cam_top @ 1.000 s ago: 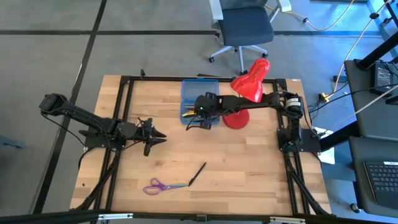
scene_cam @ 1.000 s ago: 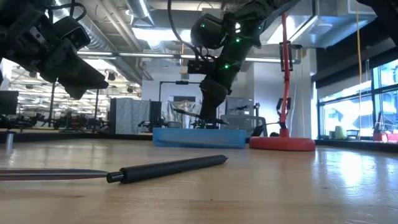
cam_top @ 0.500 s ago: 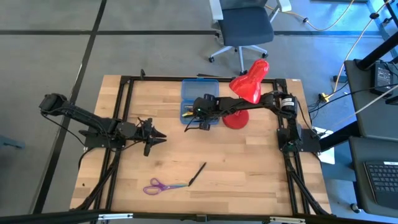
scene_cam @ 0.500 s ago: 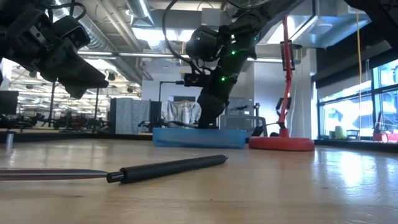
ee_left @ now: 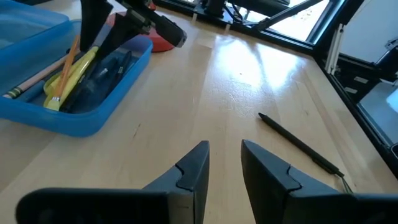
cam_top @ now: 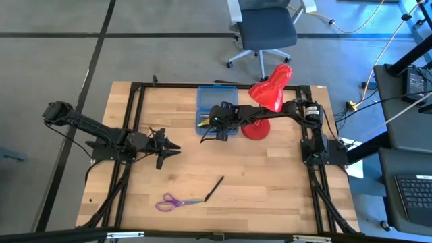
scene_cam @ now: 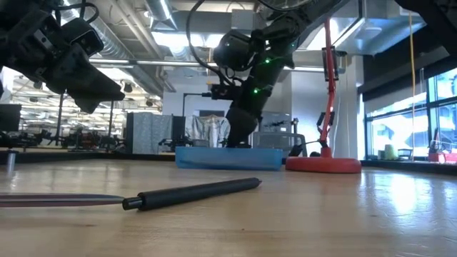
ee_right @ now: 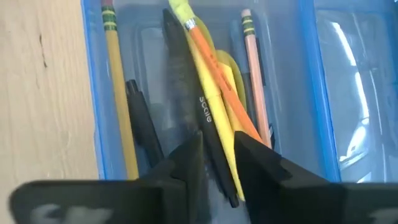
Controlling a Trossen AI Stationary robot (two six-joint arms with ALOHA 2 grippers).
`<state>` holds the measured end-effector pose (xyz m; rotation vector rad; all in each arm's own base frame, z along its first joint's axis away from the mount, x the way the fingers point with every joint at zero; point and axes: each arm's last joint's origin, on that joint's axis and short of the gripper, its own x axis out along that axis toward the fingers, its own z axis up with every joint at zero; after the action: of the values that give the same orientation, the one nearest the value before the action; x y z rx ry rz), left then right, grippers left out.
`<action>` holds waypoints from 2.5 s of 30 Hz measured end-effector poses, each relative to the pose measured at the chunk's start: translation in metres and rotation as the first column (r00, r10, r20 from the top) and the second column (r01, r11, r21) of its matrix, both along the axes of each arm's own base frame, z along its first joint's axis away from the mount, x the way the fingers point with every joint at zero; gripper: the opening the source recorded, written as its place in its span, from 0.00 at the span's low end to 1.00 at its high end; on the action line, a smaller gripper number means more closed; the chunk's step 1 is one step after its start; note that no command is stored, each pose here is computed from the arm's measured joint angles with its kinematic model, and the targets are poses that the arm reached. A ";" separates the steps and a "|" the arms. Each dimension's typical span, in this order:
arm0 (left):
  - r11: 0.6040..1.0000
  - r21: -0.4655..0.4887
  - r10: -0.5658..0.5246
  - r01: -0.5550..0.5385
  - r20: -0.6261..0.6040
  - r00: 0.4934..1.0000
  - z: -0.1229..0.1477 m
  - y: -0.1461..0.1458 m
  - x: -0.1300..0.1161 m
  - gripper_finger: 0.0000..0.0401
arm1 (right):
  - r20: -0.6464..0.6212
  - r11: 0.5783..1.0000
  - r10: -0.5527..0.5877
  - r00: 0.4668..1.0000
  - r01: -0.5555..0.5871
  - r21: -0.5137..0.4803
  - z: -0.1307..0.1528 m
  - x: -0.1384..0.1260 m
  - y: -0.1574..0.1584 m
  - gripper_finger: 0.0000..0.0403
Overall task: Pick & place school supplies into a supply box
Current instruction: Put the black pen into the blue supply box
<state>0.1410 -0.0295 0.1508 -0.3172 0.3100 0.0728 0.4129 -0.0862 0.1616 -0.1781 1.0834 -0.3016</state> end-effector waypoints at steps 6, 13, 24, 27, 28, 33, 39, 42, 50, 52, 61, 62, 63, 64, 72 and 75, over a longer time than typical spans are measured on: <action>1.000 0.000 -0.001 0.001 0.000 1.000 0.000 0.000 0.000 0.22 | 0.000 0.999 -0.016 1.000 0.016 -0.038 0.017 0.005 0.001 0.31; 1.000 0.000 0.000 0.000 0.000 1.000 0.000 0.000 0.000 0.22 | -0.005 0.965 0.251 0.968 -0.250 0.076 0.047 0.017 0.056 0.31; 1.000 0.000 0.000 0.000 0.000 1.000 0.000 0.000 0.000 0.22 | 0.137 0.657 0.691 0.710 -0.695 0.291 0.028 0.008 0.163 0.31; 1.000 0.000 0.000 0.000 0.000 1.000 0.000 0.000 0.000 0.22 | 0.143 0.615 0.736 0.661 -0.742 0.266 0.016 0.001 0.178 0.31; 1.000 0.000 0.000 0.000 0.000 1.000 0.000 0.000 0.000 0.22 | 0.141 0.599 0.753 0.642 -0.759 0.256 0.011 -0.001 0.181 0.31; 1.000 0.000 0.000 0.000 0.000 1.000 0.000 0.000 0.000 0.22 | 0.171 0.576 0.775 0.608 -0.792 0.202 -0.006 -0.006 0.188 0.31; 1.000 0.000 -0.001 0.001 0.000 1.000 0.000 0.000 0.000 0.22 | 0.220 0.576 0.771 0.597 -0.802 0.156 -0.019 -0.009 0.186 0.31; 1.000 0.000 -0.001 0.001 0.000 1.000 0.000 0.000 0.000 0.22 | 0.267 0.569 0.770 0.579 -0.813 0.123 -0.022 -0.009 0.187 0.31; 1.000 0.000 0.000 0.000 0.000 1.000 0.000 0.000 0.000 0.22 | 0.422 0.475 0.780 0.462 -0.876 0.082 -0.024 -0.008 0.197 0.31; 1.000 0.000 0.000 0.000 0.000 1.000 0.000 0.000 0.000 0.22 | 0.415 0.471 0.785 0.460 -0.878 0.083 -0.026 -0.008 0.201 0.31; 1.000 0.000 -0.001 0.001 -0.002 1.000 0.000 0.000 0.000 0.22 | 0.400 0.480 0.791 0.463 -0.875 0.065 -0.029 -0.001 0.216 0.31; 1.000 0.000 -0.001 0.001 -0.001 1.000 0.000 0.000 0.000 0.22 | 0.400 0.487 0.790 0.465 -0.872 0.053 -0.030 0.001 0.218 0.31; 1.000 0.000 0.000 0.000 0.000 1.000 0.000 0.000 0.000 0.22 | 0.384 0.497 0.791 0.477 -0.866 0.051 -0.032 0.000 0.219 0.31; 1.000 0.000 0.000 0.000 0.000 1.000 0.000 0.000 0.000 0.22 | 0.371 0.500 0.793 0.483 -0.864 0.056 -0.035 -0.001 0.220 0.31; 1.000 0.001 -0.001 0.001 -0.003 1.000 -0.001 0.000 0.000 0.22 | 0.334 0.513 0.792 0.510 -0.854 0.088 -0.060 0.002 0.222 0.31; 1.000 0.001 0.000 0.000 -0.003 1.000 -0.001 0.000 0.000 0.22 | 0.344 0.527 0.776 0.529 -0.843 0.110 -0.064 0.004 0.223 0.31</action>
<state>0.1408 -0.0295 0.1500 -0.3165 0.3127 0.0730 0.4167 0.1367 0.0973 -0.3831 0.6600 0.6860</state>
